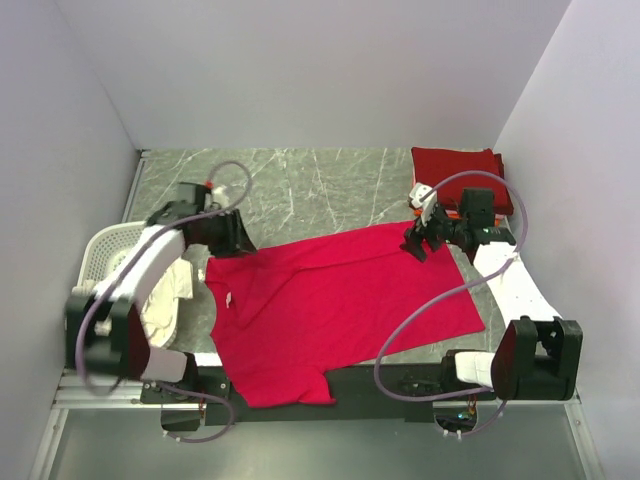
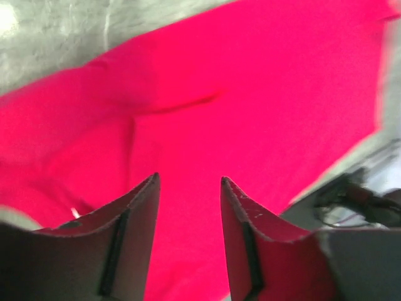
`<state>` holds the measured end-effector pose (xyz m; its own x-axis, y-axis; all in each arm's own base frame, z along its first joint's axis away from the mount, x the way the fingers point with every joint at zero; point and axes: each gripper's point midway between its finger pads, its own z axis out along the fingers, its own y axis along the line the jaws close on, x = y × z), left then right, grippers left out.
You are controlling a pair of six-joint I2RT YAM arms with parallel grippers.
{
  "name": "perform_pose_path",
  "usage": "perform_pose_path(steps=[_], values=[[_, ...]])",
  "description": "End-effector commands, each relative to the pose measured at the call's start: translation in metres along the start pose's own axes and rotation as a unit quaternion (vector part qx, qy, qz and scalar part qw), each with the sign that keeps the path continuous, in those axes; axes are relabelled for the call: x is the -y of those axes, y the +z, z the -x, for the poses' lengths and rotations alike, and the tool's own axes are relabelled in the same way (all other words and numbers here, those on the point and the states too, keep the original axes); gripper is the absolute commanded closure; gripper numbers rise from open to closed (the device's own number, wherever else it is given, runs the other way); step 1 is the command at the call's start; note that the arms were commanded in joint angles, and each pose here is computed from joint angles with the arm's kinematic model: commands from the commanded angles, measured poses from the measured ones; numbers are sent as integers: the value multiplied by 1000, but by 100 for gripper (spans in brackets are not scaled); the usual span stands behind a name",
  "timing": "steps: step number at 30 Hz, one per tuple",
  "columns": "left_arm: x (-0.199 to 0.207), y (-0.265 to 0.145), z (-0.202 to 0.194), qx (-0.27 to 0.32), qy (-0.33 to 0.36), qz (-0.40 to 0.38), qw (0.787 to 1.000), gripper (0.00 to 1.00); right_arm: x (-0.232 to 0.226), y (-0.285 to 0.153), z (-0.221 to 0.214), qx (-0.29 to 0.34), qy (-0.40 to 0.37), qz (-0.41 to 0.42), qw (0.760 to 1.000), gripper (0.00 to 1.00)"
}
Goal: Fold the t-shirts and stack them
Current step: Fold the tshirt
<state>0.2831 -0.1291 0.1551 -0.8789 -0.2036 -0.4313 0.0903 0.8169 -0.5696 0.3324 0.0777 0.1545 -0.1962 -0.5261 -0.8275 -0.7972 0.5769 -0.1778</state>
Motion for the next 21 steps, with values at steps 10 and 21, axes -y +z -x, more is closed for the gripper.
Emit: perform_pose_path(steps=[10,21], values=[[-46,85,-20,-102,67,155,980,54,-35,-24,28,39,4,42,998,17],[-52,105,-32,-130,71,169,974,66,-32,-24,22,35,15,38,999,18]])
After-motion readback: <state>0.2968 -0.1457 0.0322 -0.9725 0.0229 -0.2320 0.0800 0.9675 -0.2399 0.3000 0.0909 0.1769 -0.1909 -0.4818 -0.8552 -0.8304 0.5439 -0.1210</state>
